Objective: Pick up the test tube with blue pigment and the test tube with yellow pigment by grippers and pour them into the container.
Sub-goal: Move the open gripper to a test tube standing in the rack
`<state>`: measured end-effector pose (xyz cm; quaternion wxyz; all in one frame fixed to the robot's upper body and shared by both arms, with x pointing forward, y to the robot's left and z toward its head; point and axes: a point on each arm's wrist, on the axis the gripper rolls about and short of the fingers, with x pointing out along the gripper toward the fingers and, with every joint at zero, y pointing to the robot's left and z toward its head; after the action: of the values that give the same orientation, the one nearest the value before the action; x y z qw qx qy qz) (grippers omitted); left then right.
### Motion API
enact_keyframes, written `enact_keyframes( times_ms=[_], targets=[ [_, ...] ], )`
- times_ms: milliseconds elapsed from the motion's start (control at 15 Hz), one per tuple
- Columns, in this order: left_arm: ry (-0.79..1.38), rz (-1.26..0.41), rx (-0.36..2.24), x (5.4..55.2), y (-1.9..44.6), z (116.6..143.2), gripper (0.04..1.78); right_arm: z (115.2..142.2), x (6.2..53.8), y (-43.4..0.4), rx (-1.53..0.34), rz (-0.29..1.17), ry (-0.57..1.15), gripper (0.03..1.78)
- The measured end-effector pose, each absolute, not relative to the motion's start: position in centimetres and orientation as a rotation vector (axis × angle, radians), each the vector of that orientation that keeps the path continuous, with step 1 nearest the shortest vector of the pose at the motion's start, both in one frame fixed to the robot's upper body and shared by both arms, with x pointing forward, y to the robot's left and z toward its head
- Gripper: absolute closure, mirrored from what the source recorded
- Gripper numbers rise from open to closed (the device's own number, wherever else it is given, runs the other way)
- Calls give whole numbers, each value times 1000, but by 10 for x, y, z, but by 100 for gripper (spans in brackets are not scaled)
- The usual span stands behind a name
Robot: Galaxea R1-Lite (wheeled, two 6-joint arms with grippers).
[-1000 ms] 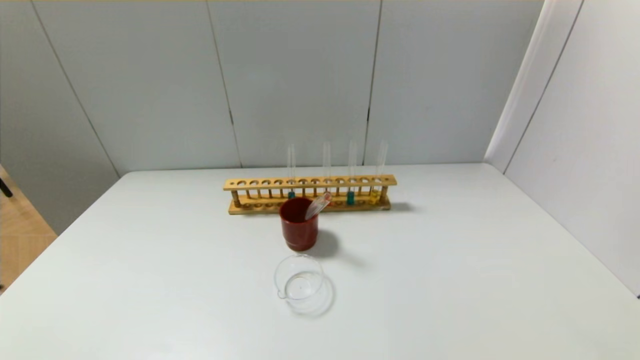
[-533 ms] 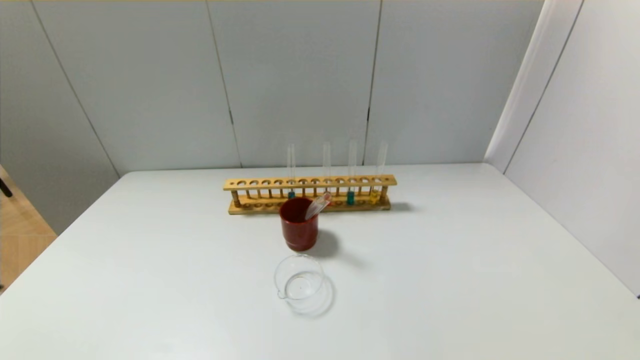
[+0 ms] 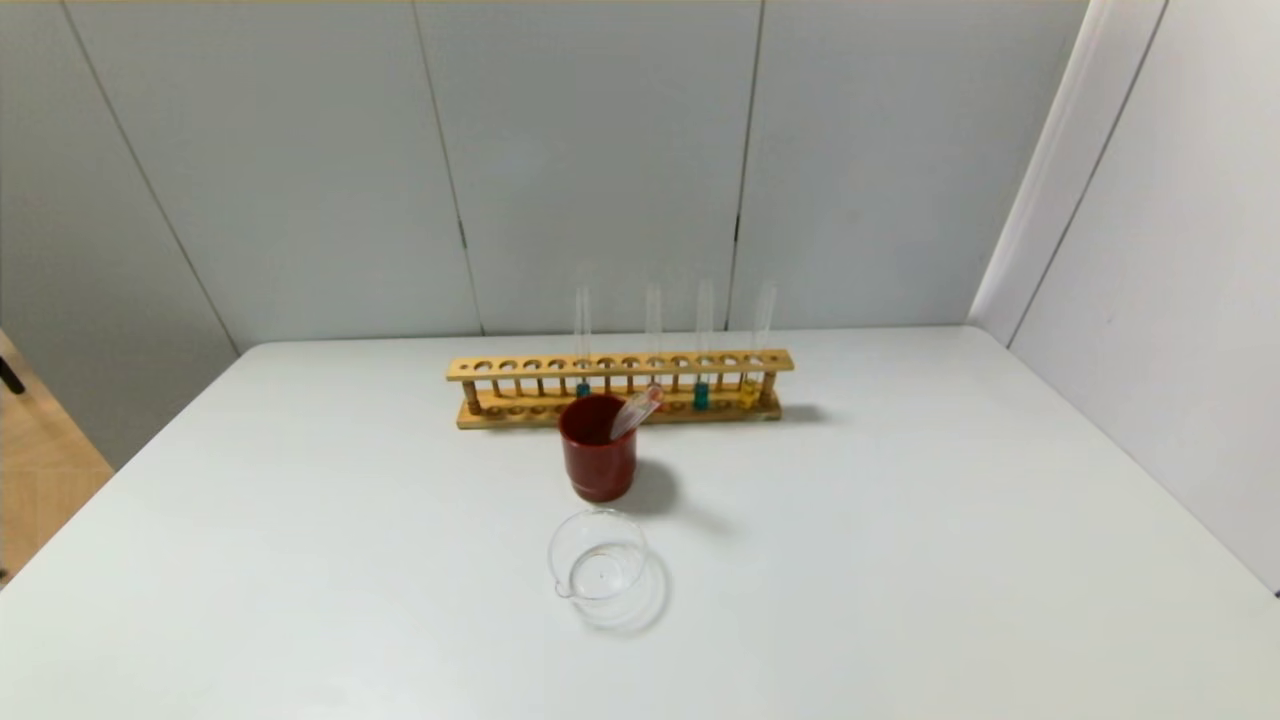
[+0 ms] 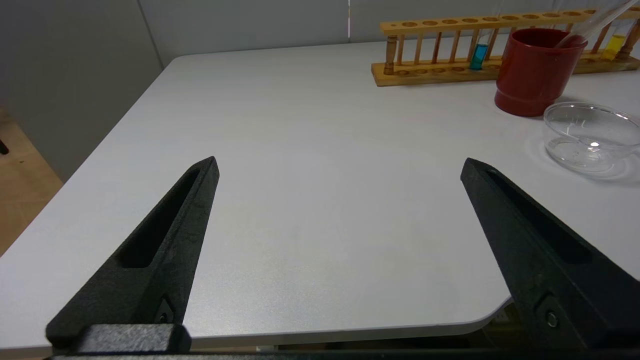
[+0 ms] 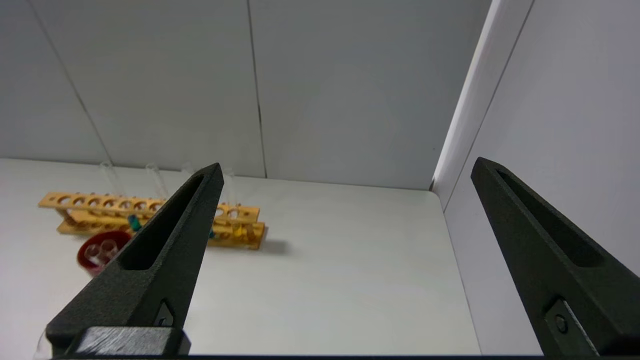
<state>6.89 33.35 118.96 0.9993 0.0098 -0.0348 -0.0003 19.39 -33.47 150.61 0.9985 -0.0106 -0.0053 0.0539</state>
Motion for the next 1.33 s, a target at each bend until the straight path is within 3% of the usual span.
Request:
enact_keyframes(
  times_ms=[333, 800, 1333],
  targets=[
    [-69, -1, 20, 69, 334, 1189, 11, 1506, 286, -338, -5, 96, 26, 7],
    [-69, -1, 20, 69, 334, 1190, 11, 1461, 407, -331, 31, 135, 144, 7],
    [-69, -1, 20, 69, 334, 1190, 11, 1396, 457, -278, 26, 271, 323, 7]
  ],
)
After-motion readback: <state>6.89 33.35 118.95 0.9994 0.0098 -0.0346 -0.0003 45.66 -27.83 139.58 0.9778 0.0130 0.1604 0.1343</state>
